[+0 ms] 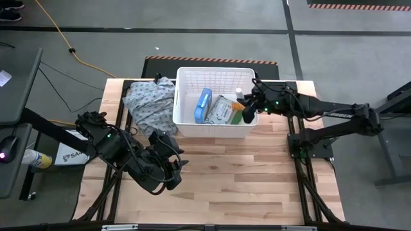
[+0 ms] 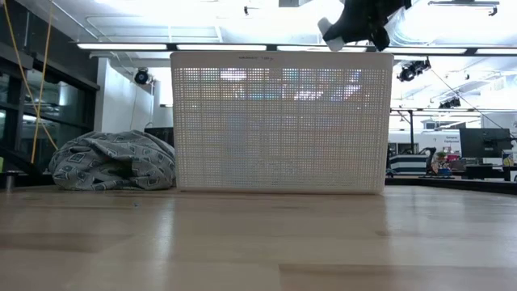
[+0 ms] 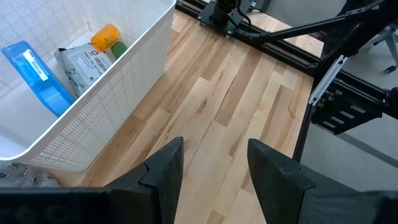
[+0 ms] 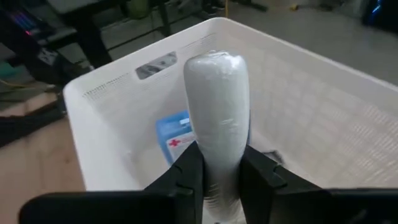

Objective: Pick & place medical supplies in basket/bin
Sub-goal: Put the white gauze into the white bin

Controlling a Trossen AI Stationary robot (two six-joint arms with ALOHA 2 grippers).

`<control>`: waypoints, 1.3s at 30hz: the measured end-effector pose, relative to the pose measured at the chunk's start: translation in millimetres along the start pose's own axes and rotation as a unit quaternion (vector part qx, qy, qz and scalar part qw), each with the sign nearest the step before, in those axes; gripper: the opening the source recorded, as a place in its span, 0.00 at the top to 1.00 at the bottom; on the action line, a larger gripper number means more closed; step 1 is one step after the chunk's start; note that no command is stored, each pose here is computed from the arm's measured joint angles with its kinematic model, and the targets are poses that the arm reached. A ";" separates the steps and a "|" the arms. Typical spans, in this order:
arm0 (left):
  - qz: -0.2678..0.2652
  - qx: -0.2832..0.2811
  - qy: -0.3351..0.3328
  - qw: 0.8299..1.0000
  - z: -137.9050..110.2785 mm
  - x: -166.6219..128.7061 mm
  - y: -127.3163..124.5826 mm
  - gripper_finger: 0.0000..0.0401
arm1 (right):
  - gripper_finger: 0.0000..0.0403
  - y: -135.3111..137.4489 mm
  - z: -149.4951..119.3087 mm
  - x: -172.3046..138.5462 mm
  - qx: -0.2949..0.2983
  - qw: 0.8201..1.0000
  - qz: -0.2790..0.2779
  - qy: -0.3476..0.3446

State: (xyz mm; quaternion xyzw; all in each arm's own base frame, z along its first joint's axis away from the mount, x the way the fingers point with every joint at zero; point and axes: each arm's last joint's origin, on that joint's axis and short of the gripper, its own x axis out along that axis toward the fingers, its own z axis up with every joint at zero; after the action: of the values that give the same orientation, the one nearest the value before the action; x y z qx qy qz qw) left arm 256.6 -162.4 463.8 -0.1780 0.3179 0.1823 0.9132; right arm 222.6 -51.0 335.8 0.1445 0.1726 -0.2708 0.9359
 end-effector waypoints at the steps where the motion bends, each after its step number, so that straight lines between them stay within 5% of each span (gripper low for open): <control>1: 0.000 0.000 0.000 1.000 0.0 0.0 0.0 0.47 | 0.83 -1.3 0.5 0.6 0.007 1.000 0.007 0.003; 9: -0.001 -0.002 0.000 1.000 0.1 0.0 -0.2 0.47 | 0.81 1.5 10.9 18.1 0.020 0.998 0.045 0.028; 27: -0.004 -0.004 0.000 1.000 0.3 0.0 -0.7 0.47 | 0.75 0.6 52.0 85.9 0.008 0.976 -0.007 0.218; 39: -0.003 -0.002 0.000 1.000 0.2 0.0 -0.5 0.47 | 0.75 -21.1 30.2 99.3 0.037 0.955 -0.002 0.294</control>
State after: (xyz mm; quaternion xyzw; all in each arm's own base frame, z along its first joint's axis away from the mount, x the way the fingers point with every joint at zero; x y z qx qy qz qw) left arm 256.9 -162.8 464.1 -0.1806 0.3174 0.1798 0.9134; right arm 297.1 -124.4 319.4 0.2519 0.4305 -0.2243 0.8372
